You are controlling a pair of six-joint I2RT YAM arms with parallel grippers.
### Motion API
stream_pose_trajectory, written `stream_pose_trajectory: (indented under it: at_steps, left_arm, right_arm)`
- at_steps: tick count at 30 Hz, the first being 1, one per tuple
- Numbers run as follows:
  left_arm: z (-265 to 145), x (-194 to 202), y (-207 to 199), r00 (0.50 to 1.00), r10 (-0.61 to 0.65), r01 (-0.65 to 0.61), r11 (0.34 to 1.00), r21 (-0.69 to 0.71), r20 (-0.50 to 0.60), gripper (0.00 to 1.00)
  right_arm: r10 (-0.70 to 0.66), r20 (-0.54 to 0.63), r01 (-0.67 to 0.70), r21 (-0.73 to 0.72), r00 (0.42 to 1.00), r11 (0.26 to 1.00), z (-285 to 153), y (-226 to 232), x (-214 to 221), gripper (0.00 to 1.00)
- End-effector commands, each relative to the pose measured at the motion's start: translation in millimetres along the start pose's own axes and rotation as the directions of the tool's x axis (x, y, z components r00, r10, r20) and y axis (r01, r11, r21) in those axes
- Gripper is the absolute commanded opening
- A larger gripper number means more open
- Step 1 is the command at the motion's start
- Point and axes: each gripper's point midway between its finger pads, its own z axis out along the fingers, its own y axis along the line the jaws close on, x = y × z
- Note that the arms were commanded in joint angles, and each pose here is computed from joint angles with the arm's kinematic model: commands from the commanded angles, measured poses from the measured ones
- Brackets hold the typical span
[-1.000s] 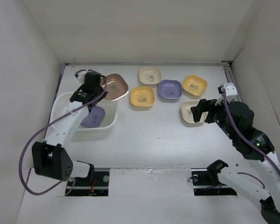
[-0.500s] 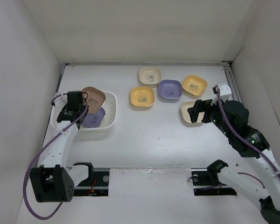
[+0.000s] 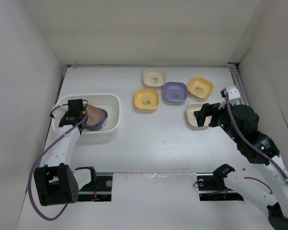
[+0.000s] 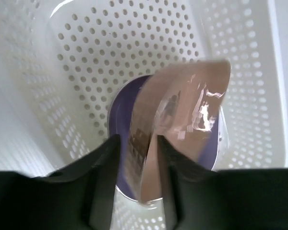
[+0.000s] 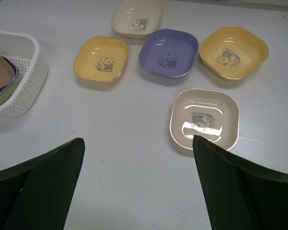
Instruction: Place the plates into the plastic bin on the countertop
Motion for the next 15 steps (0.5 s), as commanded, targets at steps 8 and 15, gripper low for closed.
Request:
stream_pose_trajectory:
  at_steps: [8, 15]
  left_arm:
    - [-32.2, -22.9, -43.1, 0.998, 0.056, -0.061, 0.973, 0.223, 0.030, 0.91]
    - [-96.6, 22.3, -136.8, 0.936, 0.351, -0.268, 0.766, 0.584, -0.030, 1.00]
  right_arm:
    - [0.002, 0.061, -0.001, -0.019, 0.998, 1.000, -2.1, 3.1, -17.1, 1.00]
    - [0.010, 0.058, -0.011, 0.018, 0.998, 1.000, 1.7, -2.0, -19.2, 1.00]
